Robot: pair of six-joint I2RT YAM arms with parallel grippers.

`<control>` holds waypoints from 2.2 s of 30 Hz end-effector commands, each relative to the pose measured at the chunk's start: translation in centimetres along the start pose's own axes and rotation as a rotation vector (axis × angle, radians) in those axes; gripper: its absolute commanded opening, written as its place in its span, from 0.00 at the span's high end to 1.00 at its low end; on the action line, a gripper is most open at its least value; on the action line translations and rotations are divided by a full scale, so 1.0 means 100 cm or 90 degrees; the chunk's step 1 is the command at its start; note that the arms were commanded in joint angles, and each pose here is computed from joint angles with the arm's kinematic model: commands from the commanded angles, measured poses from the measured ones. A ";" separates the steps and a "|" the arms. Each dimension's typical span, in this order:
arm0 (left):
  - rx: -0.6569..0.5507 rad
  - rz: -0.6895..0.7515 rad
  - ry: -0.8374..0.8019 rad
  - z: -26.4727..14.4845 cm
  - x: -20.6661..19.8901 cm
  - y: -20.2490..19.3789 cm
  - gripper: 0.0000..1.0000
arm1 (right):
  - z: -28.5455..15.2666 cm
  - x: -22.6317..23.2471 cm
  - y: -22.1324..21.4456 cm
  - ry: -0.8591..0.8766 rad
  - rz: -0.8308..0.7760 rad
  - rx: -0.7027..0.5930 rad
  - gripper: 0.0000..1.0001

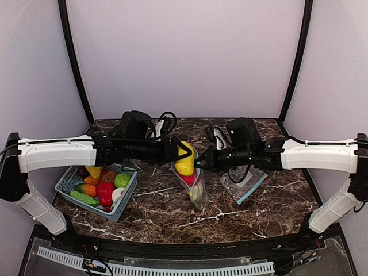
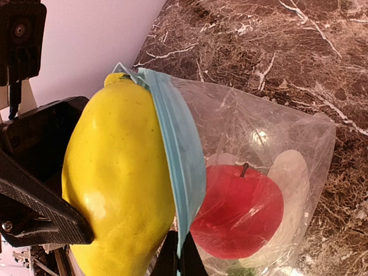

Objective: Place the food in the zip-top bag and seal the zipper
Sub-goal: Place the fake fruit in the zipper food storage bag.

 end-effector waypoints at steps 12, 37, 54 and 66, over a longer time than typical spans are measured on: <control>0.070 -0.008 0.057 0.024 0.019 -0.022 0.57 | 0.001 0.014 0.009 0.043 -0.009 -0.007 1.00; -0.045 0.017 0.083 0.008 0.017 -0.009 0.57 | -0.001 0.001 0.003 0.035 0.015 -0.025 1.00; -0.266 0.197 0.096 -0.028 0.014 0.016 0.59 | 0.002 0.009 -0.001 0.075 0.034 0.014 1.00; -0.075 0.104 0.079 -0.005 0.012 -0.002 0.58 | 0.007 0.011 0.001 0.079 0.016 0.016 1.00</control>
Point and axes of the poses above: each gripper's point midway between its finger pads, its own z axis out along the fingers, its own x axis along the line the jaws close on, y = z × x, the point moved 6 cm from there along -z, back along the fingers, and after that the axes turned 10 degrees about z, right-handed, at the moved point
